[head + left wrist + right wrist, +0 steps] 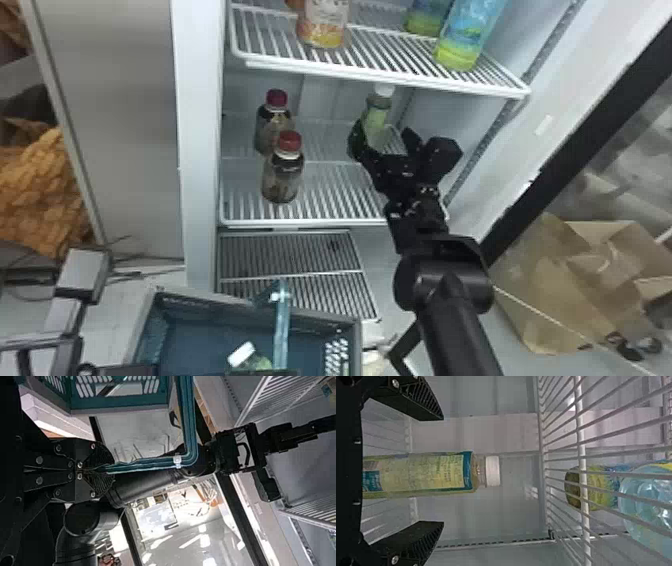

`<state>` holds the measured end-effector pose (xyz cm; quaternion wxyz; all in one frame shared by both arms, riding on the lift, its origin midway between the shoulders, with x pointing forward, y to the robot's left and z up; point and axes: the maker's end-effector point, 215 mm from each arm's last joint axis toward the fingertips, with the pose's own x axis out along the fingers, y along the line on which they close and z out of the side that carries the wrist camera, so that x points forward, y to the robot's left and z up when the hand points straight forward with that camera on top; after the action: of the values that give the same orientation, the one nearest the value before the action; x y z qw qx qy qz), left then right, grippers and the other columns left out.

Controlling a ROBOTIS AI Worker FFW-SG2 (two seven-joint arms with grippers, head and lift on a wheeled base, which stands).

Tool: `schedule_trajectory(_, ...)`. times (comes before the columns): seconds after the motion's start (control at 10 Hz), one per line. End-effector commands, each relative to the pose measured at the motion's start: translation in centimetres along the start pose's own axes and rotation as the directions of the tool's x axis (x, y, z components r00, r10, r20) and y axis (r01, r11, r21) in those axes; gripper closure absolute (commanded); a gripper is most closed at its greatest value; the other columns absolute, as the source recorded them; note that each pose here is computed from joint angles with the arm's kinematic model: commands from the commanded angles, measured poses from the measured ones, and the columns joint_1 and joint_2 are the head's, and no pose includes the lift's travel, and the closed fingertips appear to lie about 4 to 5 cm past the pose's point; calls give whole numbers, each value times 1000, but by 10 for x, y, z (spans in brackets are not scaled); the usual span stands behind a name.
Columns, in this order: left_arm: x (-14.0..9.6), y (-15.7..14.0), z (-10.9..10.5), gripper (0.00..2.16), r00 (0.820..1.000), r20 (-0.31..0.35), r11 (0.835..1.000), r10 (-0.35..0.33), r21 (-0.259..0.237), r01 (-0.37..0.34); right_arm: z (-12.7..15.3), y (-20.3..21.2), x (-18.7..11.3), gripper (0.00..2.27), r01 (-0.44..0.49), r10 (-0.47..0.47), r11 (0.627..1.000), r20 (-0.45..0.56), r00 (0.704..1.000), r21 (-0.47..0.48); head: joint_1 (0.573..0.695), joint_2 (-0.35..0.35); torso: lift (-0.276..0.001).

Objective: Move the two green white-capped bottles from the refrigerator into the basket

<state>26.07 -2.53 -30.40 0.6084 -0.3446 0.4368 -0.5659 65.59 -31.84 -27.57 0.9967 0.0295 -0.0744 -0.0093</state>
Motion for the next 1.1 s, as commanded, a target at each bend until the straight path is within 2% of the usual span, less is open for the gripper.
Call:
schedule_trajectory(0.0, 1, -2, 3, 1161, 1000, 7, 1000, -8, 3, 8, 5, 0, 11, 101, 0, 0, 1000, 3, 1000, -5, 695, -350, -263)
schedule_trajectory(0.5, 1, -3, 9, 1161, 1000, 11, 1000, -8, 11, 8, -19, 2, 43, 96, 13, -14, 1000, -77, 997, -17, 695, -350, -263)
schedule_trajectory(0.7, 2, -3, 9, 1161, 1000, 8, 1000, -12, 11, 11, -18, 3, 55, 98, 12, -15, 999, -92, 996, -32, 695, -350, -263)
schedule_trajectory(1.0, 3, -4, 9, 1159, 1000, 6, 1000, -16, 10, 16, -24, -6, 59, 127, 32, -35, 999, -115, 993, -32, 691, -350, -263)
